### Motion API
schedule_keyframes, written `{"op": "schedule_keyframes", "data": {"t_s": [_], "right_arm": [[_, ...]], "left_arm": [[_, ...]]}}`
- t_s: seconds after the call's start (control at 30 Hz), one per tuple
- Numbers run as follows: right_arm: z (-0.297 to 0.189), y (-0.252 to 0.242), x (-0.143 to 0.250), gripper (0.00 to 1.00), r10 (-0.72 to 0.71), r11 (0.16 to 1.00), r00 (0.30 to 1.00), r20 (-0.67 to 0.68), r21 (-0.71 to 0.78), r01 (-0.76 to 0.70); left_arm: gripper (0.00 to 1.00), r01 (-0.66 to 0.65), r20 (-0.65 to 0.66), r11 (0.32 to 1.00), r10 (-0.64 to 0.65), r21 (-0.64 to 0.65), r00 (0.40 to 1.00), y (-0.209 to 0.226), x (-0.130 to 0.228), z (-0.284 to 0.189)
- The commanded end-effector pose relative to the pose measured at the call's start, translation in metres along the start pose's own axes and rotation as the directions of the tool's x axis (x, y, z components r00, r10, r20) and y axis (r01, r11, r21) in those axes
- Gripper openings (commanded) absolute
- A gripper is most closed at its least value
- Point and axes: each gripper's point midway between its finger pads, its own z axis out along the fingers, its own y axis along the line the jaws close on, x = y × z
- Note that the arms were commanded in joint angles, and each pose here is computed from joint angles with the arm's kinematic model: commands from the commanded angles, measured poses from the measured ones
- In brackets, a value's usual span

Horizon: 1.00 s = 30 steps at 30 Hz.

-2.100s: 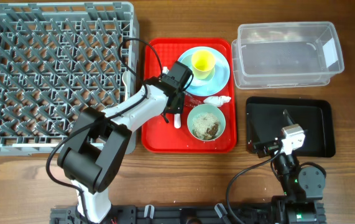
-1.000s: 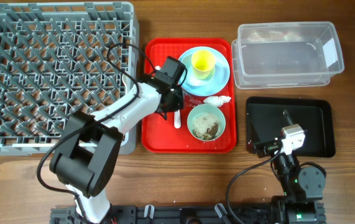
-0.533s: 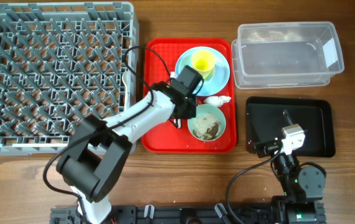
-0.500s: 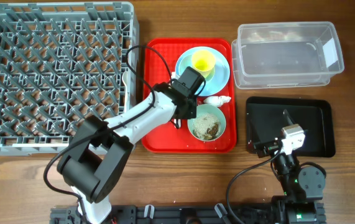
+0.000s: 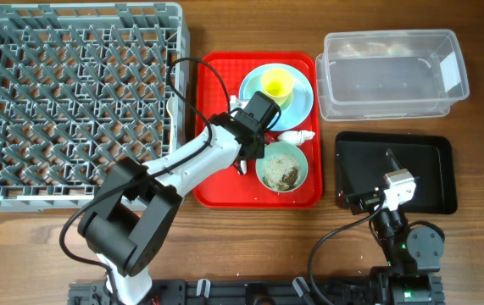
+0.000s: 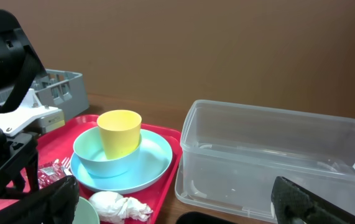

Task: Sort waste into correct bins and load items into the dishwasher rack
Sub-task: 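Grasp the white fork with the left gripper beneath the wrapper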

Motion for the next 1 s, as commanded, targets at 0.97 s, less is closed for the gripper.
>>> {"op": "schedule_keyframes", "data": {"t_s": [0.97], "right_arm": [[0.000, -0.003, -0.001, 1.00, 0.006, 1.000, 1.000, 0.005, 0.014, -0.006]], "left_arm": [[0.04, 0.010, 0.078, 0.965, 0.011, -0.264, 0.997, 0.050, -0.006, -0.001]]}}
